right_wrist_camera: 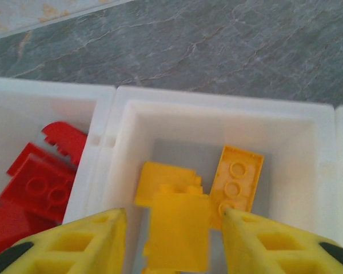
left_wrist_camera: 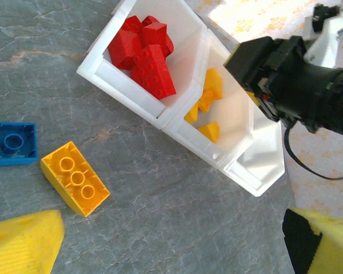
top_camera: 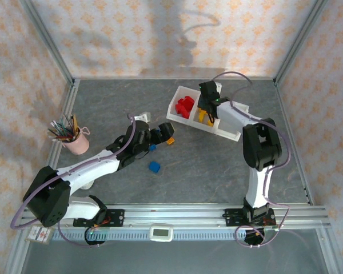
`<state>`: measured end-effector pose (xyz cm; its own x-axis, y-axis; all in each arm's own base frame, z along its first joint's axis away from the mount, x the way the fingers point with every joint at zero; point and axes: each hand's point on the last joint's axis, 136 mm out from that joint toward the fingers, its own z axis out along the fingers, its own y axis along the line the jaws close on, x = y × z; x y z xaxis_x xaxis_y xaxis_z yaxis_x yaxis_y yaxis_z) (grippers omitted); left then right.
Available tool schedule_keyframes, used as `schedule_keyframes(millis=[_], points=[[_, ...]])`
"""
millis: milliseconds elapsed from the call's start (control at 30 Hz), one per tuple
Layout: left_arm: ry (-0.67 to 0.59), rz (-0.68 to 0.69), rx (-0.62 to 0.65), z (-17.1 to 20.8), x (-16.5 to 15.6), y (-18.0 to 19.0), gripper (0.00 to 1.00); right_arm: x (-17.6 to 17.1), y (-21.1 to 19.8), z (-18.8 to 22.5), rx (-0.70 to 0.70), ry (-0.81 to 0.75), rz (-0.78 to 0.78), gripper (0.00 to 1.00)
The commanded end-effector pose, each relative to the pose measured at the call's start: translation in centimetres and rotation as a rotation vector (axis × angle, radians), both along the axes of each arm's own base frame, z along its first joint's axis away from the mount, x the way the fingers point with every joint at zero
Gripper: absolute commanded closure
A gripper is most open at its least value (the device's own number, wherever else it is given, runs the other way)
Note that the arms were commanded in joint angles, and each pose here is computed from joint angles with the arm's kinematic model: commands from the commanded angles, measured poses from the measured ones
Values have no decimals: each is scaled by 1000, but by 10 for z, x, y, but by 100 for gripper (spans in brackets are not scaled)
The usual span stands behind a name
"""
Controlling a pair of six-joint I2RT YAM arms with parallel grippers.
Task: Sort the legos into containers by color
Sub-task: Place the lego in the container, then pick up the lego from the center of the table.
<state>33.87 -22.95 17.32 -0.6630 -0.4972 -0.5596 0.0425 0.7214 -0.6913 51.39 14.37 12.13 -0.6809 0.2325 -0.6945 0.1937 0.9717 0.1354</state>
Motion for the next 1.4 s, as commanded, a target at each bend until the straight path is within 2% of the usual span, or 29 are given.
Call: schedule_keyframes(millis=[0, 133, 333, 567, 767, 1000, 1200, 1367], points=[[-54, -14, -20, 20, 5, -8, 1, 5, -6, 13, -52, -7, -11, 48], [-58, -11, -12, 22, 5, -6, 1, -5, 5, 31, 7, -39, 28, 44], [-75, 19, -3, 26, -1, 5, 1, -47, 37, 39, 33, -47, 120, 41], [-85, 80, 34, 25, -15, 31, 1, -105, 93, 27, 40, -12, 271, 37], [-90, 148, 49, 22, -28, 56, 1, -140, 144, 2, 4, 27, 426, 33], [-91, 216, 53, 18, -38, 78, 1, -152, 172, -38, -78, 99, 519, 27], [-89, 252, 46, 14, -42, 89, 1, -148, 184, -64, -108, 151, 571, 26], [-84, 258, 52, 11, -43, 92, 1, -139, 185, -76, -151, 154, 554, 26]])
